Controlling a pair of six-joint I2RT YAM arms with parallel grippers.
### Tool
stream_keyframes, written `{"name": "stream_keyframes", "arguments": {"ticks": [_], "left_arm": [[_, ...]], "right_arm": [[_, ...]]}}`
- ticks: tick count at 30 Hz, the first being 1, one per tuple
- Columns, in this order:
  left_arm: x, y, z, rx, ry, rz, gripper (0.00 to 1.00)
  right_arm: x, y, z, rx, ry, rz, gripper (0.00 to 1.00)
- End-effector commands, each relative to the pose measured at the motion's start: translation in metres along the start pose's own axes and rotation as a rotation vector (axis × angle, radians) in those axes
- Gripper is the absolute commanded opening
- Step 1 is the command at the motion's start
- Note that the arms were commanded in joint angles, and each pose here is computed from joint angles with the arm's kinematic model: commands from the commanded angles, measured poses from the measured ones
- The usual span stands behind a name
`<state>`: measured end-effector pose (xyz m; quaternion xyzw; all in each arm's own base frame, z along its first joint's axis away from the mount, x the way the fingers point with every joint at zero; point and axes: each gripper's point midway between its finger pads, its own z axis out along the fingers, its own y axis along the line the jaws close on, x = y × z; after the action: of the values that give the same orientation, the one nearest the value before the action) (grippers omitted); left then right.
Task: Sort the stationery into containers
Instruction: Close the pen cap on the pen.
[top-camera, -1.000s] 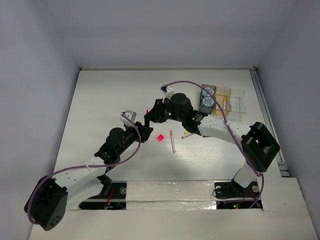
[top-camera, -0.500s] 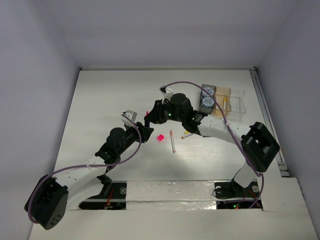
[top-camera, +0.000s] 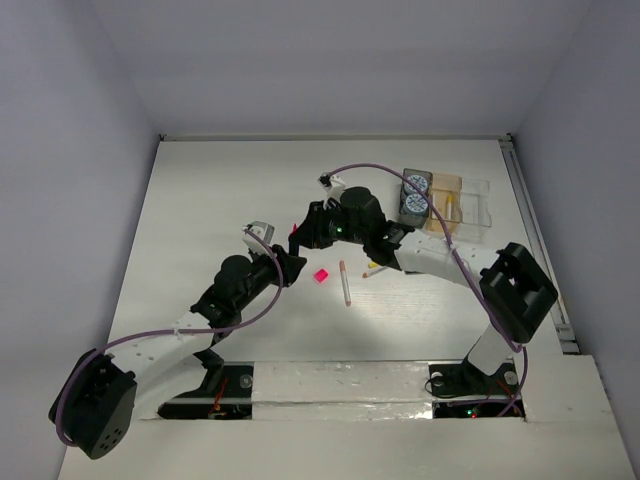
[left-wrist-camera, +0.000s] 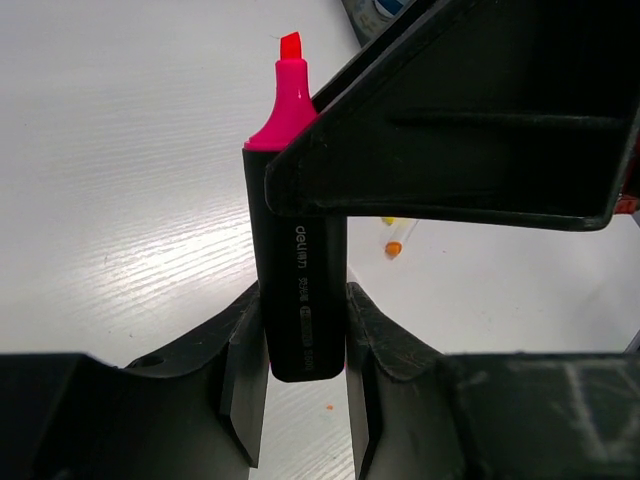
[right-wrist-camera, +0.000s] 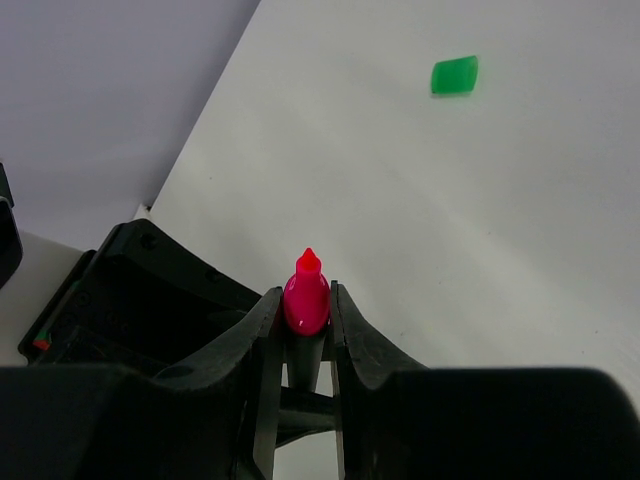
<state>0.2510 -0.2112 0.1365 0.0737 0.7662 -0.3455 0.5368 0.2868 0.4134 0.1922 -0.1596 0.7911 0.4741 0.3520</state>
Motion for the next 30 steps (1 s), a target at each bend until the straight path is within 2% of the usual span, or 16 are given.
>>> {"name": "stream_keyframes", "arguments": {"ticks": [1, 4, 6, 11, 14, 15, 16, 18, 19, 21, 24, 25, 28, 30], "left_arm": [[-0.031, -0.011, 0.001, 0.025, -0.098, 0.013, 0.0], [-0.03, -0.006, 0.001, -0.006, -0.097, 0.006, 0.0], [-0.029, -0.002, 0.001, -0.028, -0.094, 0.004, 0.0], [-0.029, 0.008, 0.0, -0.081, -0.095, 0.007, 0.0], [-0.03, 0.008, -0.001, -0.087, -0.094, 0.008, 0.0], [-0.03, 0.008, -0.001, -0.088, -0.095, 0.008, 0.0], [-0.029, 0.01, -0.001, -0.093, -0.089, 0.008, 0.0], [-0.032, 0.009, -0.001, -0.096, -0.095, 0.008, 0.0], [-0.031, 0.011, -0.002, -0.108, -0.089, 0.008, 0.0], [-0.033, 0.009, -0.002, -0.115, -0.089, 0.01, 0.0], [-0.021, 0.008, -0.004, -0.156, -0.051, 0.032, 0.0], [-0.017, 0.014, -0.006, -0.202, -0.042, 0.045, 0.0], [-0.01, 0.016, -0.011, -0.233, -0.033, 0.062, 0.0], [-0.01, 0.014, -0.014, -0.225, -0.042, 0.057, 0.0]], "right_arm": [[-0.009, 0.005, -0.002, 0.003, -0.013, -0.029, 0.35], [-0.018, 0.002, -0.012, 0.053, -0.049, -0.037, 0.75], [-0.024, -0.001, -0.019, 0.086, -0.073, -0.045, 0.81], [-0.019, -0.006, -0.045, 0.136, -0.09, -0.054, 0.8], [-0.001, -0.02, -0.056, 0.18, -0.065, -0.035, 0.7], [0.006, -0.027, -0.058, 0.208, -0.049, -0.026, 0.6], [0.013, -0.031, -0.059, 0.219, -0.034, -0.015, 0.35], [0.034, -0.04, -0.06, 0.232, 0.026, 0.004, 0.13], [0.04, -0.044, -0.059, 0.24, 0.045, 0.015, 0.07], [0.058, -0.049, -0.056, 0.25, 0.097, 0.022, 0.08], [0.079, -0.051, -0.05, 0.264, 0.156, 0.037, 0.42], [0.086, -0.058, -0.047, 0.281, 0.175, 0.048, 0.61], [0.102, -0.067, -0.04, 0.314, 0.208, 0.085, 0.77], [0.106, -0.072, -0.036, 0.327, 0.218, 0.097, 0.77]]}}
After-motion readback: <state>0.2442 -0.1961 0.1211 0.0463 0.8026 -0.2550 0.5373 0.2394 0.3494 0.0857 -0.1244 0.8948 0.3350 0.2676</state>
